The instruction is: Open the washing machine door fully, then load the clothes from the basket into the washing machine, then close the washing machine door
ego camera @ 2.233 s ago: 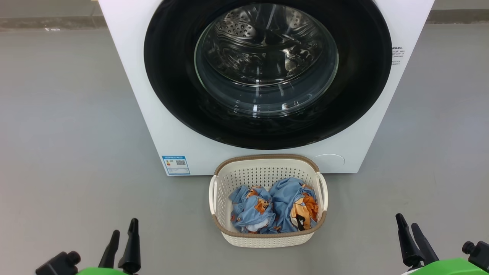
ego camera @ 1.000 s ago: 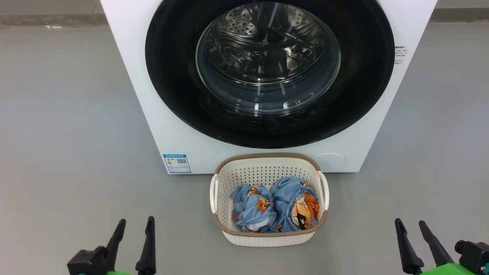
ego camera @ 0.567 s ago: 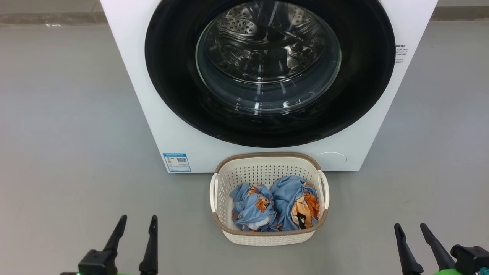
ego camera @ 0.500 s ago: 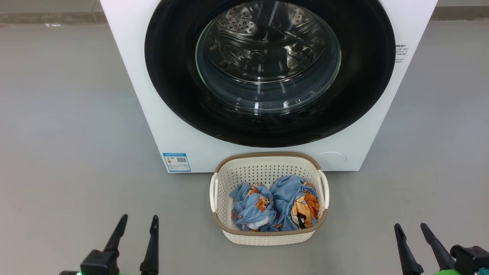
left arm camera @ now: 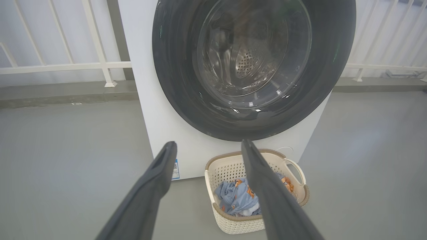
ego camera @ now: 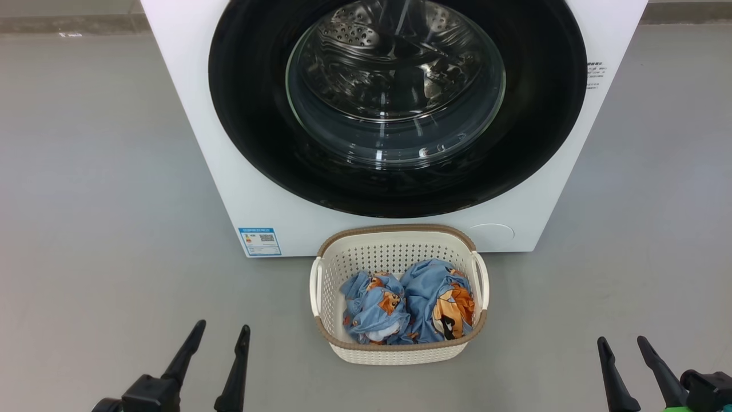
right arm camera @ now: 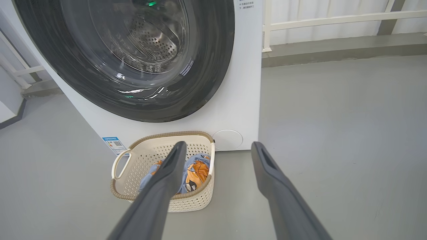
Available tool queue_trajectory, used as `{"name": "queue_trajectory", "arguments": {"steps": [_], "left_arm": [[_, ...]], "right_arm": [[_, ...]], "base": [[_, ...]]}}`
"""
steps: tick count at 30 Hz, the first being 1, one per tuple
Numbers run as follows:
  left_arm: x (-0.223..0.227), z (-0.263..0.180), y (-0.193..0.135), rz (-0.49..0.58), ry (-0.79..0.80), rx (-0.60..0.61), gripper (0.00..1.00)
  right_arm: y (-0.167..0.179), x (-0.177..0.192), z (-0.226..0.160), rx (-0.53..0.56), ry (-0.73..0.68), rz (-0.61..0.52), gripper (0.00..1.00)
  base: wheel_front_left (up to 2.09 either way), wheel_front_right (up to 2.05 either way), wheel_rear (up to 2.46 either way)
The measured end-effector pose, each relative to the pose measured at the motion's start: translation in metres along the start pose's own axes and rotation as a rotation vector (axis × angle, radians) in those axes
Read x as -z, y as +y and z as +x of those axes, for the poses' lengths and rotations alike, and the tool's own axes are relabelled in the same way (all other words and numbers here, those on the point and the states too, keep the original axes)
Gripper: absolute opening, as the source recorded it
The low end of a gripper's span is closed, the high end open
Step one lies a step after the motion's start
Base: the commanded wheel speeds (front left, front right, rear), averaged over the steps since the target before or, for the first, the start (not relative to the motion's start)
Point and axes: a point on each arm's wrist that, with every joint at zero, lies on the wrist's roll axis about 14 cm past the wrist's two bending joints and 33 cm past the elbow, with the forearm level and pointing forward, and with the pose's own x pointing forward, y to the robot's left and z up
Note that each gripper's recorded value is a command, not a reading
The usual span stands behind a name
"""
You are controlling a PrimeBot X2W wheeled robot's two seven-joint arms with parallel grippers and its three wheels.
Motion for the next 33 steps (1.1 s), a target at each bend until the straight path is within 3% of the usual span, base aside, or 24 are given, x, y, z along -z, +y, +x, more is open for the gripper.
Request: {"name": "queue_trajectory", "arguments": {"steps": [15, 33], "left_arm": [[0.0020, -0.0020, 0.0027, 0.058, 0.009, -0.014, 1.00], [0.0071, -0.0009, 0.0011, 0.056, 0.024, -0.009, 1.00]], "right_arm": [[0.0025, -0.0005, -0.0011, -0.002, -0.004, 0.008, 1.00], [0.0033, 0.0041, 0.0003, -0.004, 0.011, 0.007, 1.00]], "base": [[0.18, 0.18, -0.37], [1.12, 1.12, -2.23]]}}
